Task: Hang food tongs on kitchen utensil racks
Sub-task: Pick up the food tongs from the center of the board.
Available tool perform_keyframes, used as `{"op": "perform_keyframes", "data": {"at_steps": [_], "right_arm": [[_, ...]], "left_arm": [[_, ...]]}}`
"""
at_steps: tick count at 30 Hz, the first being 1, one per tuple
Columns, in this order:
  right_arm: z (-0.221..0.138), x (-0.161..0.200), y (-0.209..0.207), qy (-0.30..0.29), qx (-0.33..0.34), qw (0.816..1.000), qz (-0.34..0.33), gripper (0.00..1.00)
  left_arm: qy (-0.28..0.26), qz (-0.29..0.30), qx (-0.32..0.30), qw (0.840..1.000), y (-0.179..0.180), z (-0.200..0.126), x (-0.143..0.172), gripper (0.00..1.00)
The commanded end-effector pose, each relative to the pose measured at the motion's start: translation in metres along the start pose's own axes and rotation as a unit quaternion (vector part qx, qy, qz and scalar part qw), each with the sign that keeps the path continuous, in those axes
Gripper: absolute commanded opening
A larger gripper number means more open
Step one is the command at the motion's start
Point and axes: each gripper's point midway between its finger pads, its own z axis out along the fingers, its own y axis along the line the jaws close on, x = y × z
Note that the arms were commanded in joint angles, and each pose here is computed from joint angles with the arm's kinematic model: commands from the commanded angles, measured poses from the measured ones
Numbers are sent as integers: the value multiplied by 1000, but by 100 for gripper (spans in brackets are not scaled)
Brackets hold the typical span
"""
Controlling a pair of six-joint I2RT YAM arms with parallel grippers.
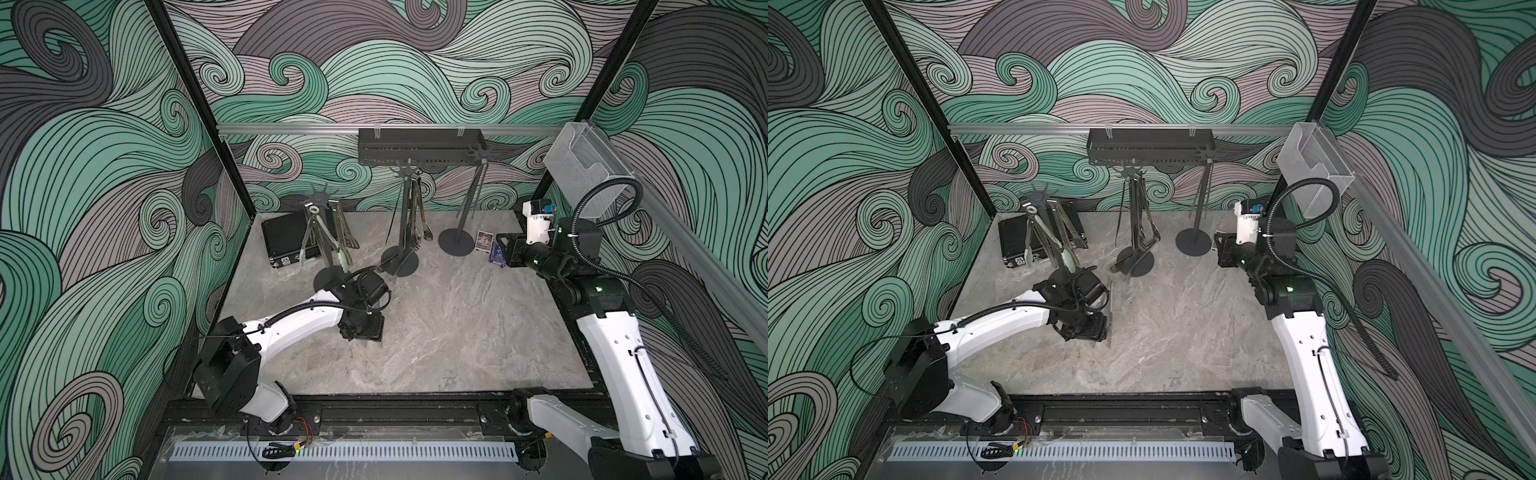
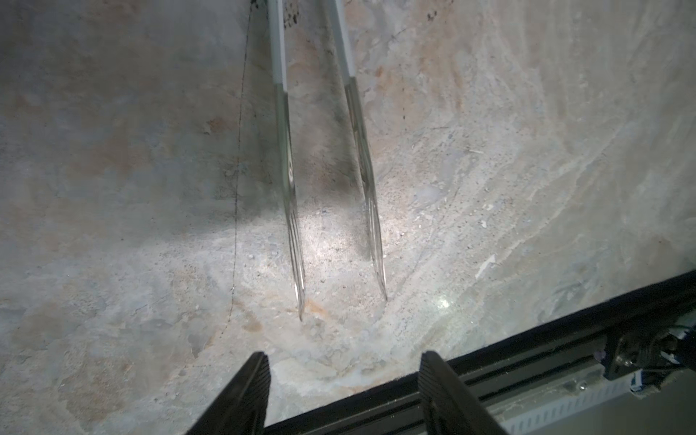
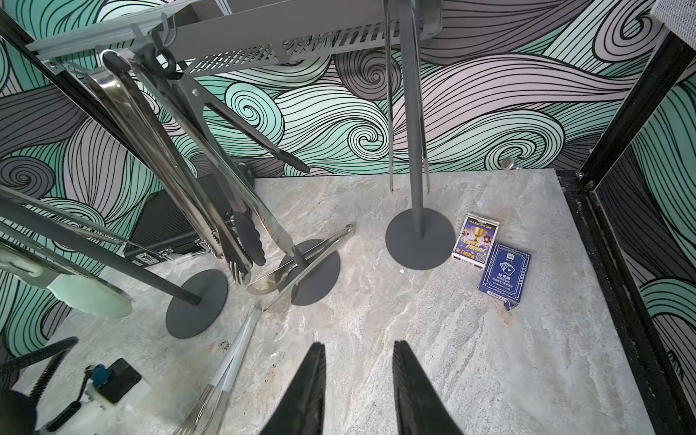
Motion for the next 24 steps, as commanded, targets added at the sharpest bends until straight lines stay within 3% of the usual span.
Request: {"op": "perform_keyframes", "data": {"at_steps": [1, 10, 19, 24], "right_arm": [[2, 8, 3, 12, -11, 1000, 5, 32], [7, 10, 3, 14, -14, 1000, 4, 32], [8, 10, 3, 15, -12, 1000, 3, 32], [9, 11, 2, 17, -10, 1000, 3, 32]], "left_arm": [[-18, -20, -30, 999, 10, 8, -12, 63], [-7, -22, -37, 999, 19, 39, -13, 54], [4, -21, -46, 999, 24, 62, -13, 31], [6, -19, -61, 998, 31, 66, -11, 7]]}}
